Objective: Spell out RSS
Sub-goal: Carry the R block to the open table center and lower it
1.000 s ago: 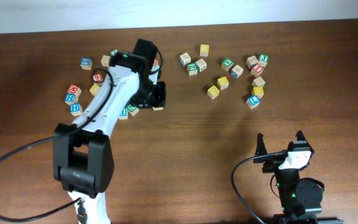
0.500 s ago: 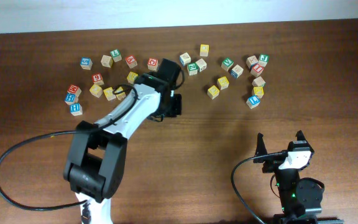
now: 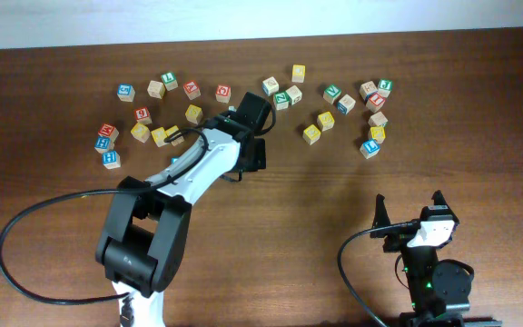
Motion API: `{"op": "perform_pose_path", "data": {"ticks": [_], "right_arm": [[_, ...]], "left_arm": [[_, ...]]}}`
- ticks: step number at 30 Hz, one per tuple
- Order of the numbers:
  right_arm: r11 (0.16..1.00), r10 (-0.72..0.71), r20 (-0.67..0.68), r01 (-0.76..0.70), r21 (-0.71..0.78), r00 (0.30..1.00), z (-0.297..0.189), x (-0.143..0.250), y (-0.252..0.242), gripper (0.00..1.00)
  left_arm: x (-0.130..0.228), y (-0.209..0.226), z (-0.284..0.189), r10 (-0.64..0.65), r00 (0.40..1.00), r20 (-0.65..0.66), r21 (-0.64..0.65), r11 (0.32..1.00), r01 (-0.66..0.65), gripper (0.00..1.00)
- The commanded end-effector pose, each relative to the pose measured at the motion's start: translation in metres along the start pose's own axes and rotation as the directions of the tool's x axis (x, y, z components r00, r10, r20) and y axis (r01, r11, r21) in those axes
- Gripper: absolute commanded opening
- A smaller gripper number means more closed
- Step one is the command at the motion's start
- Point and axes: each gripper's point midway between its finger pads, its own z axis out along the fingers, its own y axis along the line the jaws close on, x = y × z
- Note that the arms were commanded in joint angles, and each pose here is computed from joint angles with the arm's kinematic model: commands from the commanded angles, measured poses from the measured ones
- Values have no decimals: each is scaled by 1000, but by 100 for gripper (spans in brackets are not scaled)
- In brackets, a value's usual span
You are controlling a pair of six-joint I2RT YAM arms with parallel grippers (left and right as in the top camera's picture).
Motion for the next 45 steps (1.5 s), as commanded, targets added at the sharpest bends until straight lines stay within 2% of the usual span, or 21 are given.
{"op": "perform_pose_path", "data": {"ticks": [1, 23, 26, 31, 33, 39, 45], "right_arm": [[1000, -6, -5, 6, 6, 1000, 0, 3, -1, 98], [1000, -6, -5, 6, 6, 1000, 0, 3, -1, 98], [1000, -6, -5, 6, 6, 1000, 0, 3, -1, 98], [1000, -6, -5, 6, 6, 1000, 0, 3, -1, 98], [1000, -6, -5, 6, 6, 1000, 0, 3, -1, 98], [1000, -6, -5, 6, 6, 1000, 0, 3, -1, 98], [1000, -6, -5, 6, 6, 1000, 0, 3, -1, 98]], "left_arm": [[-1, 3, 4, -18, 1000, 17, -12, 1000, 19, 13], [7, 9, 31, -13, 1000, -18, -56, 998, 12, 18], [7, 9, 31, -13, 1000, -18, -56, 998, 12, 22], [9, 9, 31, -13, 1000, -23, -59, 998, 11, 23], [10, 10, 30, -12, 999, -30, -62, 998, 10, 28], [9, 10, 30, -12, 1000, -28, -61, 998, 11, 34], [7, 9, 29, -13, 1000, -22, -58, 998, 11, 33]]}}
